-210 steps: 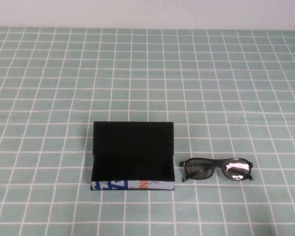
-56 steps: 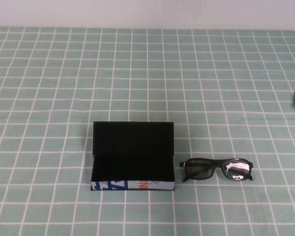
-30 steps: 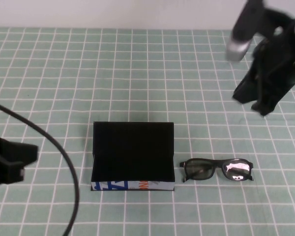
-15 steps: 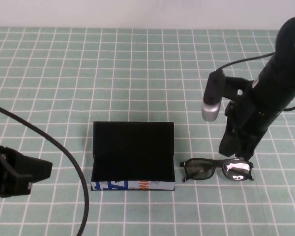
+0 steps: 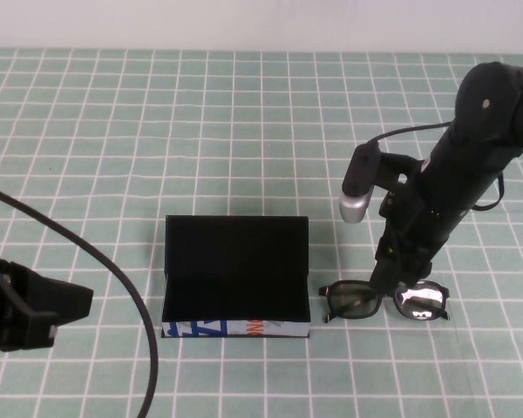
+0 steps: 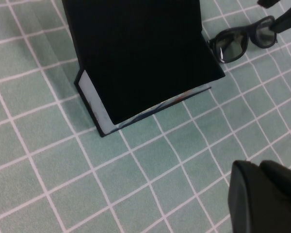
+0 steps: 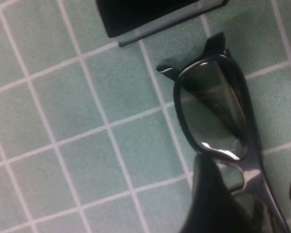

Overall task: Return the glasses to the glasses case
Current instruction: Pick up the glasses from the table

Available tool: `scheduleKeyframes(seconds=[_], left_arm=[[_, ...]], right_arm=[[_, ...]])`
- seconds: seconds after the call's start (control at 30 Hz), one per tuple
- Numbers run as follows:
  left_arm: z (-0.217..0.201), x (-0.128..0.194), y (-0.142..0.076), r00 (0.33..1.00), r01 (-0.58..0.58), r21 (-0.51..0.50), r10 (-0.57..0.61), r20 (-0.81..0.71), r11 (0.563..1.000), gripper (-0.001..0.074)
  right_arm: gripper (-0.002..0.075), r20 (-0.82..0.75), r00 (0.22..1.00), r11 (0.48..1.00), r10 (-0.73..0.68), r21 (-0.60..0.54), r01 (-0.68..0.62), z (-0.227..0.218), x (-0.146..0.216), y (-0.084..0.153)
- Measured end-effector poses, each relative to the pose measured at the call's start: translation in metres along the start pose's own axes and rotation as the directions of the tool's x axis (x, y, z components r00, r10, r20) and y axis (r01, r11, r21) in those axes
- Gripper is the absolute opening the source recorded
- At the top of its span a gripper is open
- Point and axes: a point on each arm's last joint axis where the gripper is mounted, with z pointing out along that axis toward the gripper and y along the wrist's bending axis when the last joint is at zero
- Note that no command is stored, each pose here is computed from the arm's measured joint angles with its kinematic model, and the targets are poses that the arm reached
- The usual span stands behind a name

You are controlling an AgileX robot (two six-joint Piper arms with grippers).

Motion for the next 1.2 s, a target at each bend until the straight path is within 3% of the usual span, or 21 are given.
scheduleKeyframes(seconds=[0.67,1.1,1.2], left_arm=[[0.0,0.0,0.0,1.0,-0.004,0.002,0.004,-0.004,1.0,-0.0002],[0.0,0.001,0.0,1.0,-0.019,0.005,0.019,-0.007,1.0,-0.0002],[0.0,0.001,0.0,1.0,-0.019,0.005,0.019,-0.007,1.0,-0.0002]], right_arm=[[0.0304,-0.066,0.998,0.999,0.018,-0.028,-0.019,0.041,0.006,-0.017],[0.0043,-0.054,0.998,0.997,0.038,-0.067,-0.042,0.044,0.005,-0.015],[0.0018,-0.058,0.997,0.995,0.041,-0.084,-0.046,0.044,0.005,-0.013]])
